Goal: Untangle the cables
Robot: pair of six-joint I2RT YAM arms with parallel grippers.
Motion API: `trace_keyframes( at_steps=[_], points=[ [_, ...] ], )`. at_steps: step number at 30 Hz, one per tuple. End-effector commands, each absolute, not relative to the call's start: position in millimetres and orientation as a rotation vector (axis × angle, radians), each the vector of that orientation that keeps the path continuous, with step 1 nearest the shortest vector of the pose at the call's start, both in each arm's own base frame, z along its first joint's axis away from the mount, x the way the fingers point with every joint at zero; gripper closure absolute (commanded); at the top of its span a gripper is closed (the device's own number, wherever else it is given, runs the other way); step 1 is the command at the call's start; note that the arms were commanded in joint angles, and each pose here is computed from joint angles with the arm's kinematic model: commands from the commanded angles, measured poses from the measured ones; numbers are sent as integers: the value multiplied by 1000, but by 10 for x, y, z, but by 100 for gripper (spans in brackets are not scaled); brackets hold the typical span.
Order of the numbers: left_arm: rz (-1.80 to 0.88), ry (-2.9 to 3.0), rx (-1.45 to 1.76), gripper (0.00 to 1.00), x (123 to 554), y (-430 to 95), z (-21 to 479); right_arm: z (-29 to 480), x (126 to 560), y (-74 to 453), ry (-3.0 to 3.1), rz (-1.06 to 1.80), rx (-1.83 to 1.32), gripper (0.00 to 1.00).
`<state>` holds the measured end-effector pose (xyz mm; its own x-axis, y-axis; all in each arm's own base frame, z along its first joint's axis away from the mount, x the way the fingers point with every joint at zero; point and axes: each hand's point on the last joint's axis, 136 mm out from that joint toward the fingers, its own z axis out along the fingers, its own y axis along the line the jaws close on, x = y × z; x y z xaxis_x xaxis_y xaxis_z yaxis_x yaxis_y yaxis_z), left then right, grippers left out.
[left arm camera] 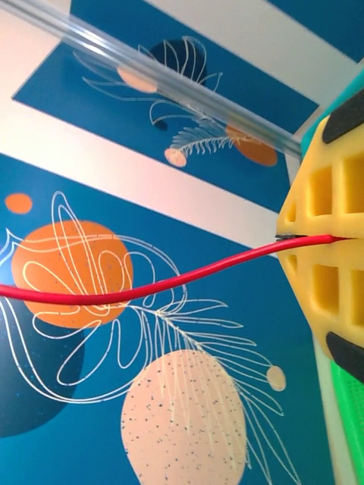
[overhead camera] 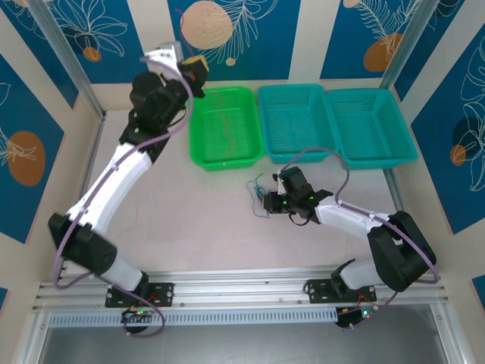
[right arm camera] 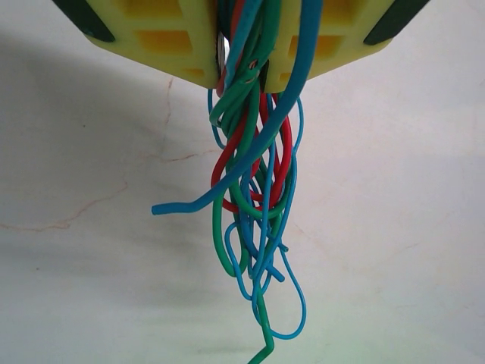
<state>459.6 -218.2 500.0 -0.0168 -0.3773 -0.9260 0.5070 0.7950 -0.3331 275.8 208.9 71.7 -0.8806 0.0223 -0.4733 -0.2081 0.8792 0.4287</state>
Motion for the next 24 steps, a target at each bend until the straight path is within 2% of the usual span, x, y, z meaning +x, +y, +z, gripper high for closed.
trace_keyframes(
  at_steps=[1, 5, 9, 10, 12, 14, 16, 18, 24],
  points=[
    [-692, 1530, 135, 100, 5032, -2283, 4658, 811, 2707, 2096, 2557, 709, -124, 81],
    [-657, 1626, 112, 100, 5499, -2350, 4197, 881, 2661, 2095, 2545, 735, -125, 81],
    [-602, 1789, 113, 100, 5753, -2419, 3614, 956, 2610, 2088, 2529, 754, -136, 81],
    [-585, 1834, 111, 91, 5789, -2422, 3463, 982, 2599, 2087, 2523, 758, -143, 81],
    [-571, 1892, 116, 58, 5810, -2430, 3251, 1034, 2591, 2083, 2511, 764, -146, 81],
    [-576, 1909, 117, 35, 5777, -2428, 3164, 1091, 2586, 2080, 2497, 767, -152, 81],
    [-593, 1879, 124, 26, 5695, -2417, 3222, 1119, 2580, 2076, 2488, 770, -156, 81],
    [-605, 1856, 132, 23, 5571, -2387, 3291, 1149, 2577, 2080, 2480, 774, -165, 81],
    [-719, 1794, 251, 22, 4834, -2404, 3524, 1263, 2473, 2293, 2423, 895, -362, 81]
  ],
)
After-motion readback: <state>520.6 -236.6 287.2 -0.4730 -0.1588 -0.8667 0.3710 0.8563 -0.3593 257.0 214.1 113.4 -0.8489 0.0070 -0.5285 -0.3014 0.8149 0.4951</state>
